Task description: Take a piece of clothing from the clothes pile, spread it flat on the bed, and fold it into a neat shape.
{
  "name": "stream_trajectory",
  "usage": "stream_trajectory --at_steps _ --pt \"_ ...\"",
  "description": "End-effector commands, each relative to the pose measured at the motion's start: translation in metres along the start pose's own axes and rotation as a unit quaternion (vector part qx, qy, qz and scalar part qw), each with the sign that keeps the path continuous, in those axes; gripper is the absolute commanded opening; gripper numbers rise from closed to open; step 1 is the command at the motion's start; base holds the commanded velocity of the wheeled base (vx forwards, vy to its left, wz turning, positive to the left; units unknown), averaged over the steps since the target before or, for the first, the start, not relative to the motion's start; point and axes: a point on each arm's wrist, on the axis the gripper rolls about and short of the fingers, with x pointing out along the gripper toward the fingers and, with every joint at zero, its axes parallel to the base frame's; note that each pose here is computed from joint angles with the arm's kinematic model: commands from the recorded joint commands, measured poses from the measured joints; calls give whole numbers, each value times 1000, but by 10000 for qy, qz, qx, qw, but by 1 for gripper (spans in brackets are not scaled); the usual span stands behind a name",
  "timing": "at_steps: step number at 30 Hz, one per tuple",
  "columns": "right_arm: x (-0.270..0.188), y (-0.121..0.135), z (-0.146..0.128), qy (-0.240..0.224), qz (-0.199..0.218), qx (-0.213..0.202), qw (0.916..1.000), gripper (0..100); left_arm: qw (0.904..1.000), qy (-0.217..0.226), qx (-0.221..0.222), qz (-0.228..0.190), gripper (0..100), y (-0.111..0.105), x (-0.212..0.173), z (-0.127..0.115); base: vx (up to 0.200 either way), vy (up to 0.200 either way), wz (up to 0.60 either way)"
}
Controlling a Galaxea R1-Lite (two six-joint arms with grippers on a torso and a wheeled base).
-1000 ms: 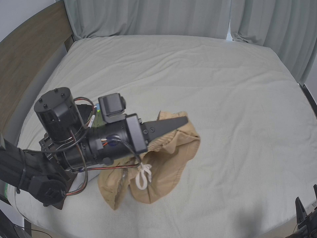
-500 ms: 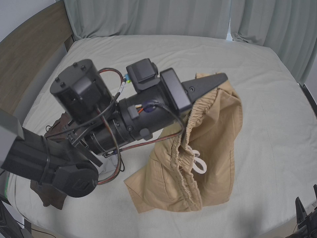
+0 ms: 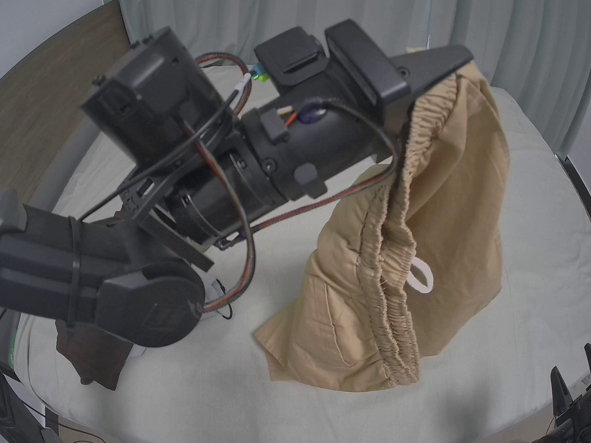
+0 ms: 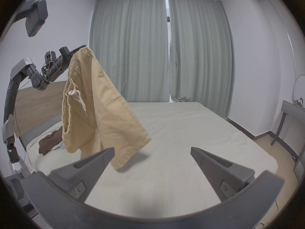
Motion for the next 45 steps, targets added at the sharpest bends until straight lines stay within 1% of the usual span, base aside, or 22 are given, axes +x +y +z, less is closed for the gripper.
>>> stream_trajectory --at_steps 1,2,3,5,6,7,10,11,12,13,15,18,20,25,31,37,41,45 --pt "0 0 -5 -1 2 -2 10000 100 9994 -164 -75 -298 0 -17 14 4 0 0 0" --pt "0 0 -5 -1 2 -2 10000 100 9994 -174 -80 -300 0 -17 15 4 0 0 0" --pt "0 0 -4 -9 2 -2 10000 100 9987 -321 -263 -295 0 -19 17 8 0 0 0" --pt "0 0 -5 -1 2 -2 10000 100 9981 -437 -411 -102 0 -9 14 8 0 0 0" --pt "0 0 -5 -1 2 -2 10000 100 9980 -475 -417 19 0 -2 11 7 0 0 0" --pt "0 0 -5 -1 2 -2 10000 100 9975 -513 -412 241 0 9 3 8 0 0 0" --pt "0 0 -4 -9 2 -10 10000 100 9956 -520 -395 667 0 29 -20 10 0 0 0" --pt "0 0 -5 -1 2 -2 10000 100 9955 -523 -387 689 0 30 -21 10 0 0 0" --pt "0 0 -5 -1 2 -9 10000 100 9940 -567 -369 857 0 40 -34 10 0 0 0" --pt "0 0 -5 -1 2 -2 10000 100 9939 -567 -366 869 0 40 -35 10 0 0 0" --pt "0 0 -4 -9 2 -10 10000 100 9907 -593 -354 1176 0 57 -61 7 0 0 0" --pt "0 0 -5 -1 2 -9 10000 100 9894 -415 -294 1361 0 69 -85 3 0 0 0" --pt "0 0 -5 -1 2 -9 10000 100 9894 -348 -233 1389 0 74 -97 0 0 0 0" --pt "0 0 -5 -1 -6 -2 10000 100 9892 -398 -127 1407 0 78 -110 -6 0 0 0" --pt "0 0 -5 -1 -6 -9 10000 100 9825 -306 251 1818 0 84 -135 -13 0 0 0" --pt "0 0 -5 -1 -6 -9 10000 100 9791 -384 298 1976 0 78 -149 -8 0 0 0" --pt "0 0 -5 -1 2 -9 10000 100 9775 -542 443 1989 0 70 -157 5 0 0 0" --pt "0 0 -5 -1 2 -9 10000 100 9736 -430 385 2206 0 73 -174 3 0 0 0"
